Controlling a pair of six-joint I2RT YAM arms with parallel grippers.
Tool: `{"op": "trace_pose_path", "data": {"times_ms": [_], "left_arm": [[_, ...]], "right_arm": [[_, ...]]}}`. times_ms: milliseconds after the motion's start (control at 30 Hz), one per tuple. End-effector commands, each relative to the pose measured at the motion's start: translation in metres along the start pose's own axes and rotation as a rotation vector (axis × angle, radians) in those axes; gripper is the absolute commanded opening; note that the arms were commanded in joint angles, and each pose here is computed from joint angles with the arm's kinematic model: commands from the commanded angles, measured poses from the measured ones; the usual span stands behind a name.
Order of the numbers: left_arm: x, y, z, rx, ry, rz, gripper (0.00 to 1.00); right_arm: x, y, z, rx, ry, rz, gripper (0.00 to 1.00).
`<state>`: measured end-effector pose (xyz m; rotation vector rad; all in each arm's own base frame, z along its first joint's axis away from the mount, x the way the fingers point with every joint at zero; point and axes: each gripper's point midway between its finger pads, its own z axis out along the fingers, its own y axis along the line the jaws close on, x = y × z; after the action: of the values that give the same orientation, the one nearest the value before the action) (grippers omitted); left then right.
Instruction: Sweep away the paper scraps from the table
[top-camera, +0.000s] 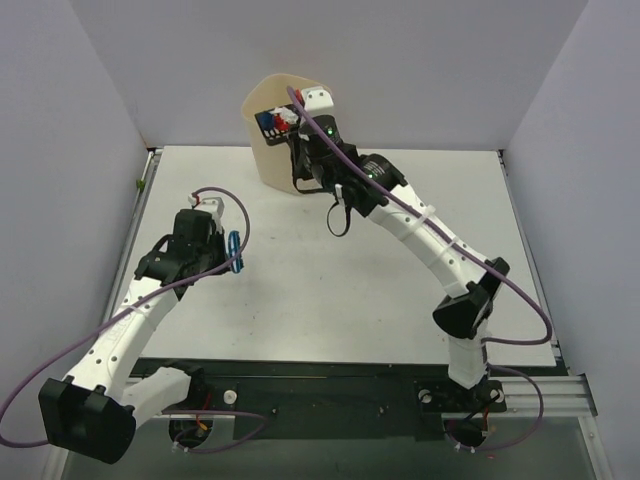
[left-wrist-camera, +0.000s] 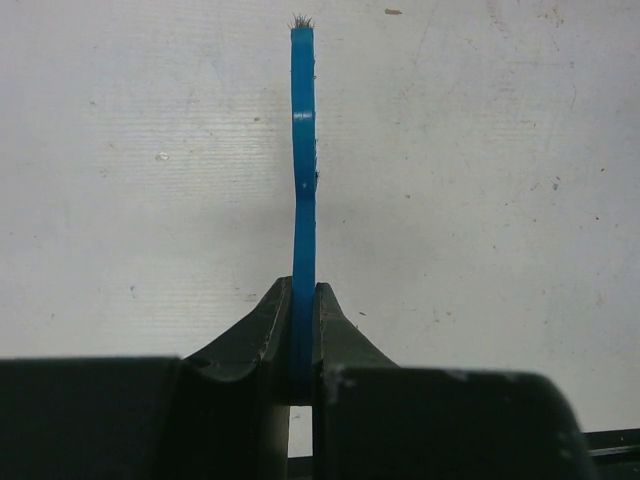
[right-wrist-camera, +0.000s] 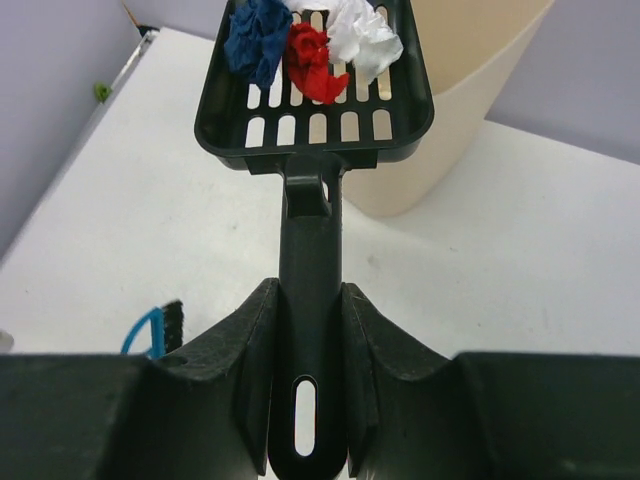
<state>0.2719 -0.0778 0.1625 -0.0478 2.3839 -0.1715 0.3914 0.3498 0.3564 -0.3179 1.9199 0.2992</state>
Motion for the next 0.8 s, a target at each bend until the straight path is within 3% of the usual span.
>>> {"op": "trace_pose_path", "data": {"times_ms": [0, 133, 500, 667, 767], "left_arm": [[-0.013, -0.01, 0.0, 0.056, -0.059, -0.016, 0.0], [-0.012, -0.012, 0.001, 0.068, -0.055, -0.017, 0.0], [-0.011, -0.014, 0.001, 0.076, -0.051, -0.017, 0.0], [-0.011, -0.014, 0.001, 0.079, -0.055, -0.017, 0.0], [-0.011, -0.014, 0.0, 0.081, -0.055, -0.017, 0.0]], "right_arm": [[-0.03, 0.001, 0.016, -0.022, -0.043, 0.065, 0.0], [-0.053, -0.005, 0.044, -0.032, -0.124, 0.203, 0.0], [-0.075, -0.028, 0.117, -0.244, -0.266, 0.877, 0.0], [-0.061, -0.043, 0.146, -0.384, -0.277, 1.17, 0.0], [-0.048, -0.048, 0.155, -0.405, -0.255, 1.253, 0.0]]}}
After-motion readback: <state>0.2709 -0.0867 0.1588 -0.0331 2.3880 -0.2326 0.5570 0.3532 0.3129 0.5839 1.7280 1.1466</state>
